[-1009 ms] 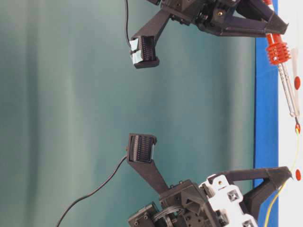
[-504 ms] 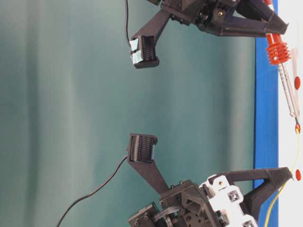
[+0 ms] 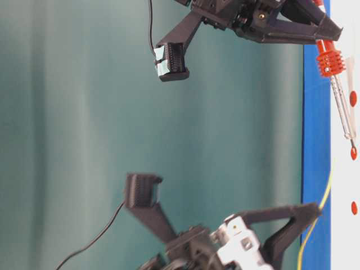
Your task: Touch the tip of the soldering iron to the tip of the solder at the mark.
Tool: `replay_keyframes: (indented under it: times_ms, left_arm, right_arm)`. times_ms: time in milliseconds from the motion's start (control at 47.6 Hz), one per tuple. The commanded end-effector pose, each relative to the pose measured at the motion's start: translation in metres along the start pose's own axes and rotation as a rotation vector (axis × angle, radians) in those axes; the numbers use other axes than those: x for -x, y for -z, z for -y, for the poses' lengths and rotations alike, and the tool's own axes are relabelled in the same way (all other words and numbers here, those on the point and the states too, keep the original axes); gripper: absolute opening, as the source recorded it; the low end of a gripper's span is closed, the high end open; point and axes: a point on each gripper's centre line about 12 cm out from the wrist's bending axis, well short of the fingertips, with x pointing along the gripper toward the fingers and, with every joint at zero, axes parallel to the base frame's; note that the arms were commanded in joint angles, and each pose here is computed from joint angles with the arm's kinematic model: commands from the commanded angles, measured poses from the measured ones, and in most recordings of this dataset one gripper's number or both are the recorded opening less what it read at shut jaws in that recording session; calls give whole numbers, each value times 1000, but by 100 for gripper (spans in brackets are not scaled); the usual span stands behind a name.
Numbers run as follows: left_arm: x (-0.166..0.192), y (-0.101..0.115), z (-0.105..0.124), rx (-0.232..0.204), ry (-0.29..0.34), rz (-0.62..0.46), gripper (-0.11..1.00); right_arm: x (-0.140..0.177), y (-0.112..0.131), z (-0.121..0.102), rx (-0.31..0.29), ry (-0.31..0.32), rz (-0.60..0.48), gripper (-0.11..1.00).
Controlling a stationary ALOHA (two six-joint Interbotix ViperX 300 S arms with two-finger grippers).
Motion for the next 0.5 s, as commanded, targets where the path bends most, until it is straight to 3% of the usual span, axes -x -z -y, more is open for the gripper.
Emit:
replay_keyframes:
  times_ms: [0, 231, 483]
  left_arm:
    - [18, -7, 2, -3, 5, 54, 2]
    - [28, 5, 2, 7, 6, 69, 2]
    - [28, 3, 2, 5, 7, 95, 2]
  right_arm:
    - [6, -10, 0, -1, 0, 35, 6]
    - [6, -10, -1, 0, -1, 35, 6]
    - [11, -11, -1, 4, -1, 44, 6]
